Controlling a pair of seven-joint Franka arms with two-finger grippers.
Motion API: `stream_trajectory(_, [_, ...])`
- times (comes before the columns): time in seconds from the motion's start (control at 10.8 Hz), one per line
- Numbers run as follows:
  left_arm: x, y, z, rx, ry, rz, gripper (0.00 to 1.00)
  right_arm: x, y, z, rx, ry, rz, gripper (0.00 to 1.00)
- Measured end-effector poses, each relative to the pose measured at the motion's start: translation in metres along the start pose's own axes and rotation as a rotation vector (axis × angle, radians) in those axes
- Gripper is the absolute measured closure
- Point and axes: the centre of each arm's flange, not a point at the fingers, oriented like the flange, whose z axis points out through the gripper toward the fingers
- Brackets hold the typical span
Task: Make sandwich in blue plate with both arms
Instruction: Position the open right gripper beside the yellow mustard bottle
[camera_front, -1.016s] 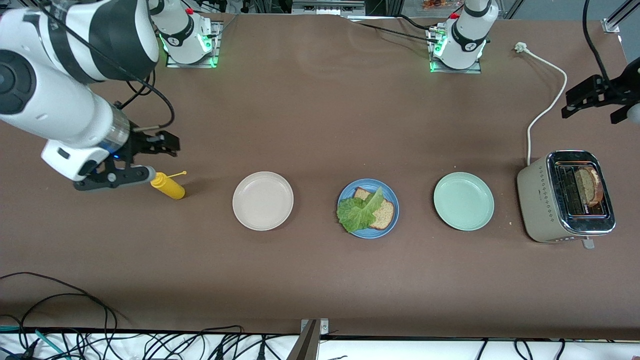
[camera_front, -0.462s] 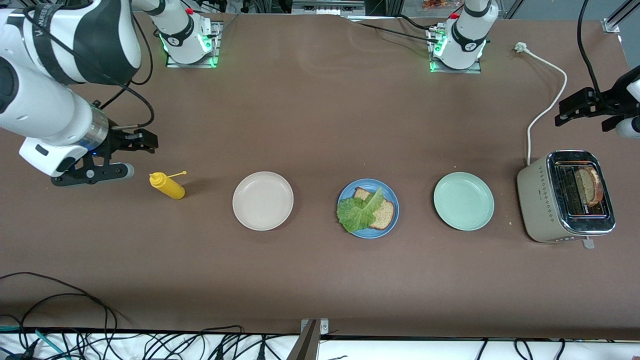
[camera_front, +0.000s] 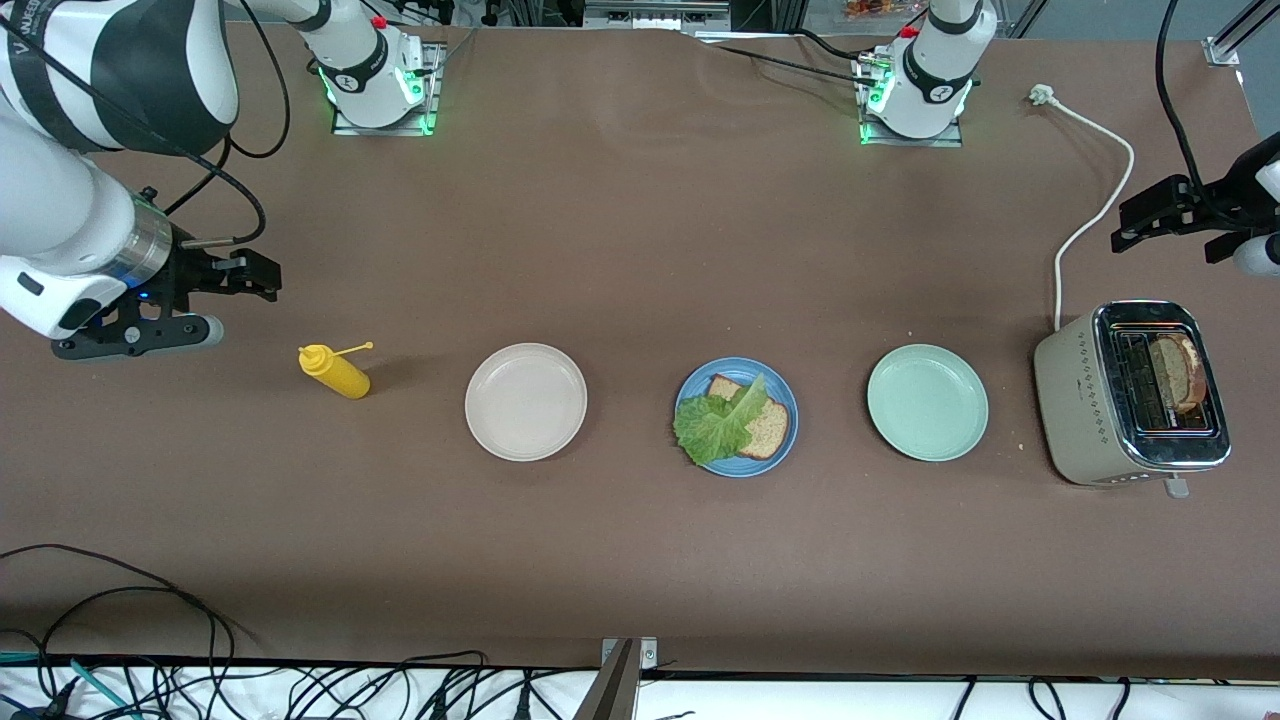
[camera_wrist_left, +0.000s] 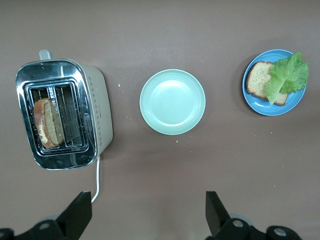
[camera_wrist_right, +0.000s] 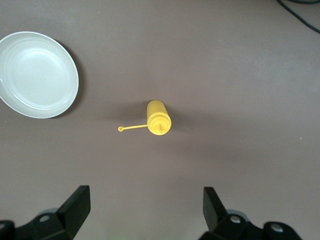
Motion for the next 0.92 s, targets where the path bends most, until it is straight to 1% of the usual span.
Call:
stream_trajectory(0.18, [0.0,0.0,0.0,0.0,0.0,-0.001,0.0,0.002,0.007,0.002,-0.006,0.017,-0.027,0.0])
stream_trajectory(0.28, [0.0,0.0,0.0,0.0,0.0,-0.001,0.0,0.003,0.016,0.005,-0.004,0.017,-0.036,0.0])
stream_trajectory(0.55, [0.0,0.0,0.0,0.0,0.001,-0.001,0.0,0.012,0.037,0.023,0.021,0.012,-0.059,0.0])
stream_trajectory(0.92, [0.0,0.0,-0.001,0.0,0.001,-0.001,0.0,0.018,0.067,0.036,0.062,0.034,-0.085,0.0])
